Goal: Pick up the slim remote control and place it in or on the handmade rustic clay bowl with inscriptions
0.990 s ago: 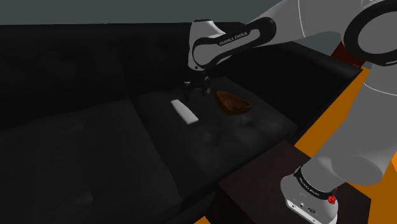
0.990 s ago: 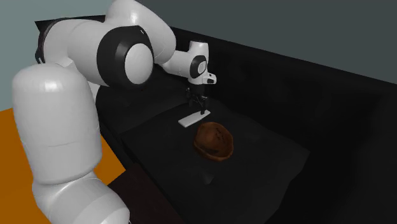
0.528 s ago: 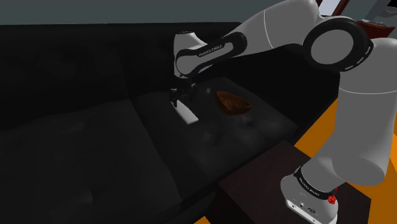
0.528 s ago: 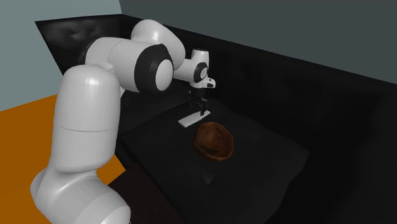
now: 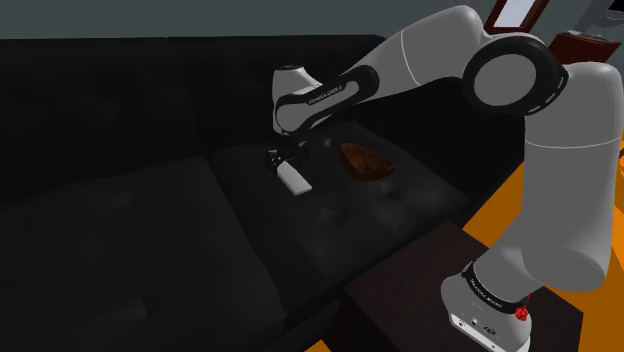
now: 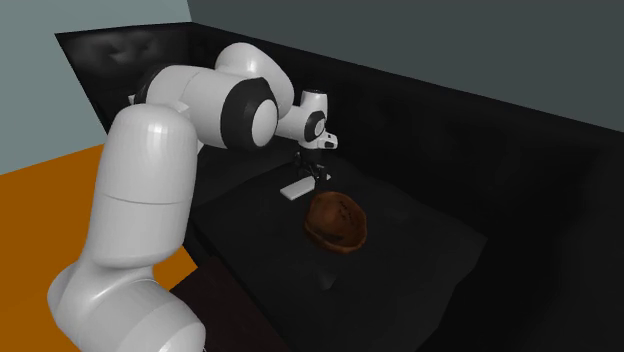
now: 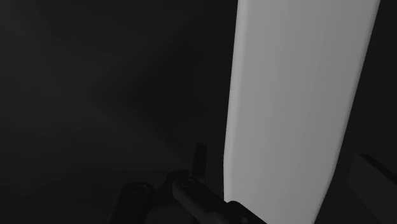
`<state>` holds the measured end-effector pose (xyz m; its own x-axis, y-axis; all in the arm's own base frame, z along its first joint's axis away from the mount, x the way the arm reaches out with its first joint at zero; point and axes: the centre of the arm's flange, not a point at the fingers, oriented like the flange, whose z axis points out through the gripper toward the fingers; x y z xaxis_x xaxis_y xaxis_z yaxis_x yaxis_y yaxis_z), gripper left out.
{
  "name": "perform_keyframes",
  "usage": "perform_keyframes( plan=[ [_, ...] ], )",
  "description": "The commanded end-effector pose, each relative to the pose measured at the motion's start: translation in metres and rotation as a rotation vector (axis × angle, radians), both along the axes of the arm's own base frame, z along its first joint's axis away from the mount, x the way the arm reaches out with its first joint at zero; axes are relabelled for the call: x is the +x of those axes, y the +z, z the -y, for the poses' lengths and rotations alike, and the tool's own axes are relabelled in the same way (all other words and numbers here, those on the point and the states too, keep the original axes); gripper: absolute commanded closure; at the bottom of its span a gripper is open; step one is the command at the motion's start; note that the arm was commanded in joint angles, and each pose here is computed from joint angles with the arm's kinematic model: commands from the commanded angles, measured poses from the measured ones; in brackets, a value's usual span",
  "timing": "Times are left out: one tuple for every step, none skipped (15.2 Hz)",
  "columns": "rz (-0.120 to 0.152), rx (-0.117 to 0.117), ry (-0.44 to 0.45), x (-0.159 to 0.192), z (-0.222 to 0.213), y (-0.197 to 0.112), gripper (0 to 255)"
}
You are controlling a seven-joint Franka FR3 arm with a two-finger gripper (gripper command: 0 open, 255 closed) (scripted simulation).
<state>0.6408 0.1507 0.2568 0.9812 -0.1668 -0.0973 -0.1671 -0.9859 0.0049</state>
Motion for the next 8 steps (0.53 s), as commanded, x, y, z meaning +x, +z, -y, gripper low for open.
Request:
perform_keyframes(
  plan=[
    [0.001,0.000,0.000,0.0001,-0.0006,-0.0019,0],
    [0.001,0.000,0.000,0.0001,-0.0006,-0.0019,0],
    [0.001,0.000,0.000,0.0001,-0.0006,-0.0019,0],
    [0.001,0.000,0.000,0.0001,-0.0006,-0.0019,0],
    [0.001,0.000,0.000,0.0001,-0.0006,-0.0019,0],
    [0.001,0.000,0.000,0.0001,-0.0006,-0.0019,0],
    [0.001,0.000,0.000,0.0001,-0.0006,-0.0019,255],
    [0.001,0.000,0.000,0.0001,-0.0006,-0.0019,255]
  ],
)
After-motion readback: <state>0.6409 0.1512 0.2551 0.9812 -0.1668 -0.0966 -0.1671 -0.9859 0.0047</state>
